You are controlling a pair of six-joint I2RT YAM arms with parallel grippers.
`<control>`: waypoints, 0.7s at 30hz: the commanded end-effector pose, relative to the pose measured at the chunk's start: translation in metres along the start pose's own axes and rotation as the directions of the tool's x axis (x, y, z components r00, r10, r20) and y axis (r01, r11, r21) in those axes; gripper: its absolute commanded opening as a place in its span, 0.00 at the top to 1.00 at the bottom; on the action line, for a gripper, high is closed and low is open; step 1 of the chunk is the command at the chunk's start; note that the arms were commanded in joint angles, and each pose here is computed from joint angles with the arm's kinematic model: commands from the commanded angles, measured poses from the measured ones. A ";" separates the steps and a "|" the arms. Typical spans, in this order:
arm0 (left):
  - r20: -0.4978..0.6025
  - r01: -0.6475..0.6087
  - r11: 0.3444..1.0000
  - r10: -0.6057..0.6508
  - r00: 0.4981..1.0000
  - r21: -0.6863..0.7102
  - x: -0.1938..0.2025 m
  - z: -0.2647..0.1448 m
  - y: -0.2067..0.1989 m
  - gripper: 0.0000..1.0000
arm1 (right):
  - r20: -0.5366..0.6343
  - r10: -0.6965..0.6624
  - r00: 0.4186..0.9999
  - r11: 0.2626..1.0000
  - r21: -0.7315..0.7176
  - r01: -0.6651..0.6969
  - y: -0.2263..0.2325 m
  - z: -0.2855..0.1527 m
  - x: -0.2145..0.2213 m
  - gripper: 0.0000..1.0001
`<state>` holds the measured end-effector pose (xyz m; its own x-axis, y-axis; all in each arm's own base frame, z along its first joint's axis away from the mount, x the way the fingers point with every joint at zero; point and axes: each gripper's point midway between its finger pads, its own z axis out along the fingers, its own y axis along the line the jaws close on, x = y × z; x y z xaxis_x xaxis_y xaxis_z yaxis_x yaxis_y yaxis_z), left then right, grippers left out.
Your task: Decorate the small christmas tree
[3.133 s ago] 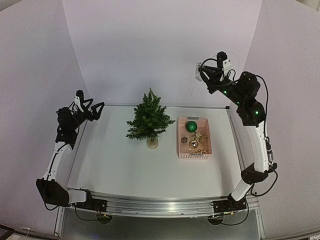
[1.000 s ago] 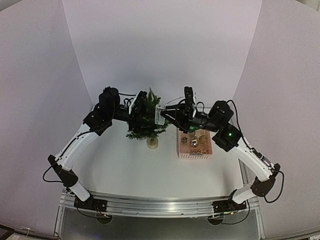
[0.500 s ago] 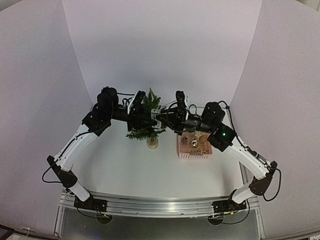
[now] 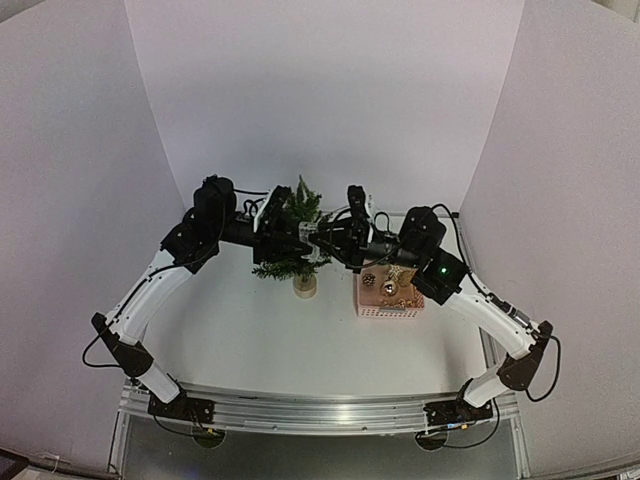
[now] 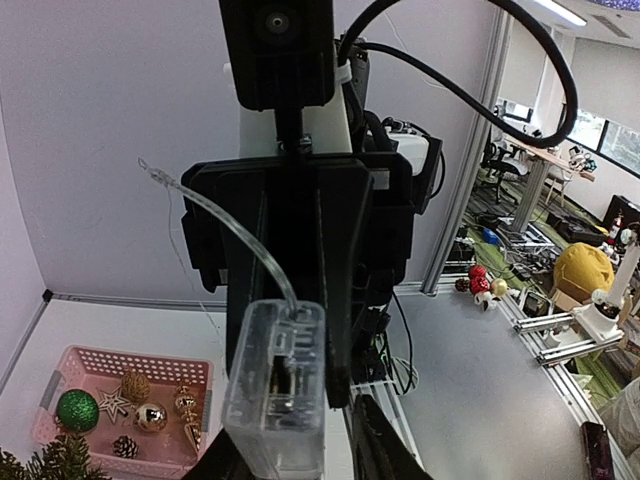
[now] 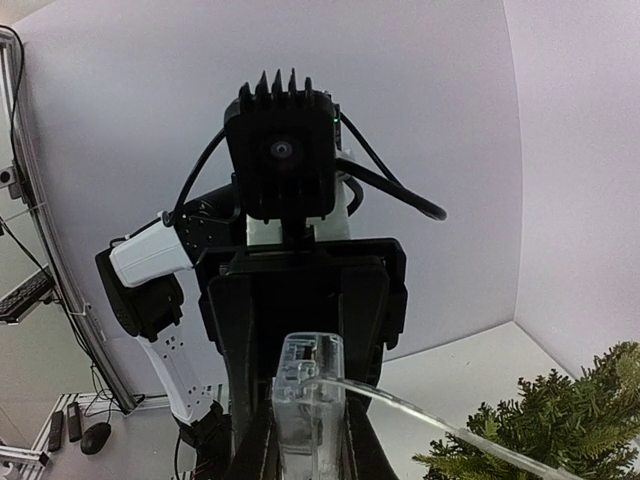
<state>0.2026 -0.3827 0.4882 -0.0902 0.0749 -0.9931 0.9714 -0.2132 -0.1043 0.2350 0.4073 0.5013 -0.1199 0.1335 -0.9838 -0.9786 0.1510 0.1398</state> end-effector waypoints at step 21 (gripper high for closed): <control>-0.009 -0.068 0.998 0.067 0.998 -0.003 -0.004 -0.012 -0.019 0.92 | 0.075 -0.034 0.997 0.999 0.030 0.032 0.000 -0.008 -0.023 1.00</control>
<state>0.2030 -0.3792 0.4792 -0.0776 0.1045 -0.9915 0.9770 -0.1901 -0.0965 0.2326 0.4080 0.5025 -0.1151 0.1378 -0.9837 -0.9811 0.1394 0.1343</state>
